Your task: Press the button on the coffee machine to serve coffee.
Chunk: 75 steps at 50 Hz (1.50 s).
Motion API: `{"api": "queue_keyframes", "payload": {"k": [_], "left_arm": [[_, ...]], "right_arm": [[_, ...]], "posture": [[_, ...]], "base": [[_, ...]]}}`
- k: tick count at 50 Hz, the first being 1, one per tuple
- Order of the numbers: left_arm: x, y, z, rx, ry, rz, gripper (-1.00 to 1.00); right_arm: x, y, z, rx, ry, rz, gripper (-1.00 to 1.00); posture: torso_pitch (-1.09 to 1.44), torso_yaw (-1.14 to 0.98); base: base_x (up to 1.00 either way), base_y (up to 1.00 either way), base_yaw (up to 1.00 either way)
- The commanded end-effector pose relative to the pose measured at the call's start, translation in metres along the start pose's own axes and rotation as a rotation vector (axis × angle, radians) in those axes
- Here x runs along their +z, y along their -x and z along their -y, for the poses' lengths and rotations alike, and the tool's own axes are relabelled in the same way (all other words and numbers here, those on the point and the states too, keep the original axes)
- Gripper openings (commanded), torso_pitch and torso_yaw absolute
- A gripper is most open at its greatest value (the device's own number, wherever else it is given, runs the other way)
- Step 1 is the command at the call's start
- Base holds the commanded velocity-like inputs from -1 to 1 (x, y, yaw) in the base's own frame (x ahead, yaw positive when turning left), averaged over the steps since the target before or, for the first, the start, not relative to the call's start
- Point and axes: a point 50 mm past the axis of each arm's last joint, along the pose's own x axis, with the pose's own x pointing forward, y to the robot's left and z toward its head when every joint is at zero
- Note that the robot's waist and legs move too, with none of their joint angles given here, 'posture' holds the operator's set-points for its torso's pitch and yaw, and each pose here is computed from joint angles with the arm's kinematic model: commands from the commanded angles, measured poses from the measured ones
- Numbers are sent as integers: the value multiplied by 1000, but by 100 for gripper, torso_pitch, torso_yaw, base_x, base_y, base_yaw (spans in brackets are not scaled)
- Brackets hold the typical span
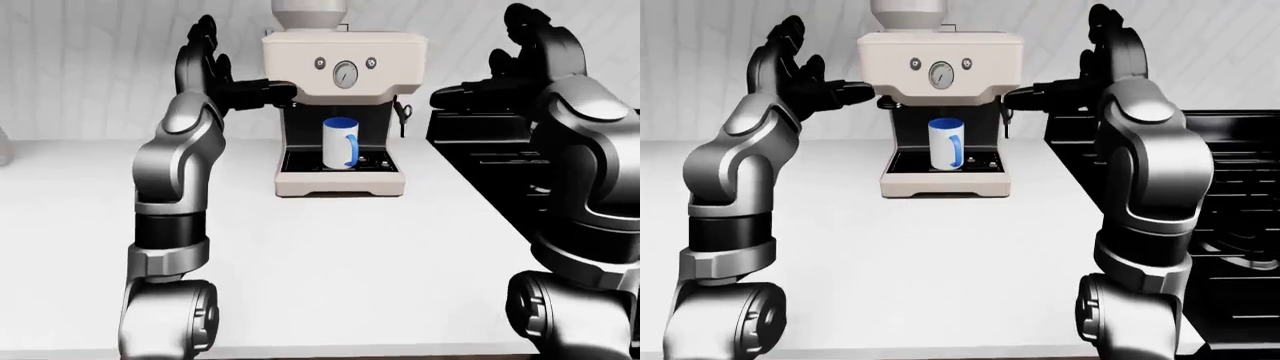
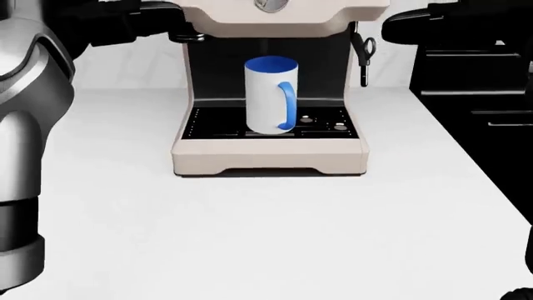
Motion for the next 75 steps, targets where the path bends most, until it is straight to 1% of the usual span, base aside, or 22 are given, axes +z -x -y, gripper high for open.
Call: {"api": "queue_keyframes", "payload": {"k": [1, 7, 8, 9, 15, 18, 25, 31, 34, 35, 38, 39, 40, 42, 44, 46, 53, 55, 65, 75], "left_arm": [[22, 1, 3, -14, 6, 84, 100], [22, 1, 5, -16, 6, 92, 100], [22, 1, 5, -15, 5, 92, 100], [21, 2, 6, -27, 17, 81, 100], [22, 1, 8, -27, 24, 76, 100], [20, 0, 9, -23, 15, 76, 100], [14, 0, 11, -35, 16, 64, 100], [14, -1, 11, -31, 14, 68, 100], [14, 1, 15, -57, 20, 66, 100], [15, 2, 17, -80, 10, 66, 100], [17, 4, 20, -96, 8, 66, 100], [18, 5, 22, -100, 3, 63, 100], [17, 7, 25, -118, -15, 54, 100], [20, 11, 28, -129, -11, 56, 100], [24, 16, 33, -150, -4, 57, 100], [28, 19, 36, -165, 18, 57, 100], [30, 27, 46, -219, 57, 47, 100], [31, 31, 51, -249, 70, 46, 100], [27, 40, 67, -324, 89, 28, 100], [26, 44, 81, -366, 98, 16, 100]], "right_arm": [[17, 3, 2, -11, -1, 80, 100], [16, 3, 2, -9, -3, 79, 100], [16, 3, 2, -9, -2, 79, 100], [15, 4, 2, -8, -3, 79, 100], [14, 3, 2, -7, -4, 77, 100], [13, 2, 1, -7, -6, 77, 100], [12, 3, 2, -9, -10, 76, 100], [10, 3, 1, -8, -9, 74, 100], [11, 2, 1, -7, -9, 74, 100], [12, 2, 1, -6, -9, 75, 100], [12, 2, 1, -5, -9, 75, 100], [12, 2, 1, -5, -8, 75, 100], [13, 2, 1, -4, -8, 76, 100], [14, 2, 0, -2, -7, 76, 100], [15, 2, 1, -2, -8, 78, 100], [15, 2, 0, 1, -8, 78, 100], [13, 2, 0, 0, -10, 77, 100], [12, 2, 0, 1, -10, 76, 100], [8, 2, 0, 1, -16, 74, 100], [6, 2, 0, 0, -18, 74, 100]], "posture": [[-41, 0], [-44, 0], [-44, 0], [-45, 0], [-51, 0], [-53, 0], [-58, 0], [-61, 0], [-61, 0], [-61, 0], [-61, 0], [-61, 0], [-61, 0], [-61, 0], [-61, 0], [-61, 0], [-61, 0], [-61, 0], [-61, 0], [-61, 0]], "base": [[0, 0, 0], [0, 0, 0], [0, 0, 0], [0, 0, 0], [0, 0, 0], [0, 0, 0], [0, 0, 0], [0, 0, 0], [0, 0, 0], [0, 0, 0], [0, 0, 0], [0, 0, 0], [0, 0, 0], [0, 0, 0], [0, 0, 0], [0, 0, 0], [0, 0, 0], [0, 0, 0], [0, 0, 0], [0, 0, 0]]}}
